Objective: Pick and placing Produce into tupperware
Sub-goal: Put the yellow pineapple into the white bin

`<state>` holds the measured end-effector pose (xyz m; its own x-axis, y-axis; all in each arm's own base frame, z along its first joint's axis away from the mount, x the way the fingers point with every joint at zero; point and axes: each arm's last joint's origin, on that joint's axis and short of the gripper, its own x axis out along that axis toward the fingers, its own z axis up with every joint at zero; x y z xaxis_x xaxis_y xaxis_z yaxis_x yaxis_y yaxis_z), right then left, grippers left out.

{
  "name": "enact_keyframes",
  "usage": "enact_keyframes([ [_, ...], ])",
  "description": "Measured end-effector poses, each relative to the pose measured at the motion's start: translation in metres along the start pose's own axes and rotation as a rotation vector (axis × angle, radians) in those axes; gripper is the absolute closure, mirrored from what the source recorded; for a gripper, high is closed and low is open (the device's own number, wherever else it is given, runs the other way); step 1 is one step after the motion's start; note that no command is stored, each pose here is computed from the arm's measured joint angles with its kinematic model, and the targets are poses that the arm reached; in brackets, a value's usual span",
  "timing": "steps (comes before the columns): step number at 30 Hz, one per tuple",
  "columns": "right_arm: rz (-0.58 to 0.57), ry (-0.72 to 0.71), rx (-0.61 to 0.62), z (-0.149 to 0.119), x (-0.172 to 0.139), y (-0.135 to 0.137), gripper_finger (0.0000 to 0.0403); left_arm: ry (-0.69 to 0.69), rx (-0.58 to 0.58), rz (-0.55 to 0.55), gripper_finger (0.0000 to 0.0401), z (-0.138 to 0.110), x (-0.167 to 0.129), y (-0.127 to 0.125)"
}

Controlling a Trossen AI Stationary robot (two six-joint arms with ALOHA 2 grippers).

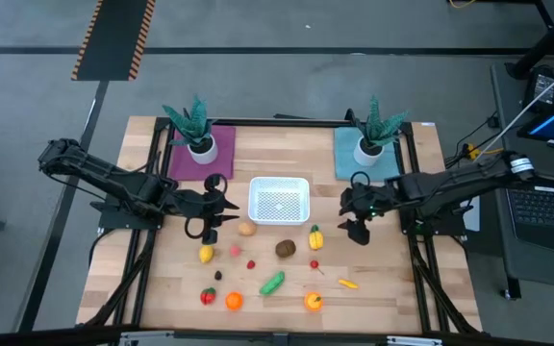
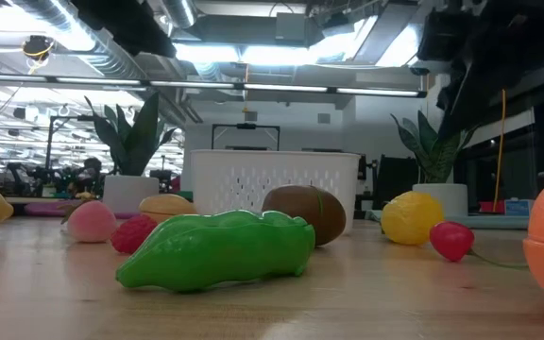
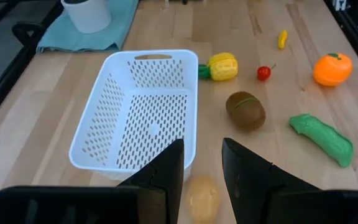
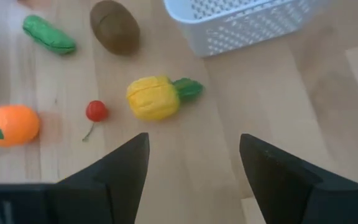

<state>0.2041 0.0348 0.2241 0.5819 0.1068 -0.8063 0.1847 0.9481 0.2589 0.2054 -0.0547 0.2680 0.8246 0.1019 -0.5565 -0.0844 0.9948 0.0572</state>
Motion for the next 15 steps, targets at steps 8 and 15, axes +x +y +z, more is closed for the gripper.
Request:
enact_keyframes([
  [8,0.068,-0.001,0.001,0.008,0.021,0.005,0.0150,0.060,0.022,0.011,0.0299,-0.006,0.000,0.001],
  [15,0.057,0.008,0.262,0.011,0.028,0.002,0.0150,0.063,0.023,0.012,0.0299,-0.006,0.000,0.001],
])
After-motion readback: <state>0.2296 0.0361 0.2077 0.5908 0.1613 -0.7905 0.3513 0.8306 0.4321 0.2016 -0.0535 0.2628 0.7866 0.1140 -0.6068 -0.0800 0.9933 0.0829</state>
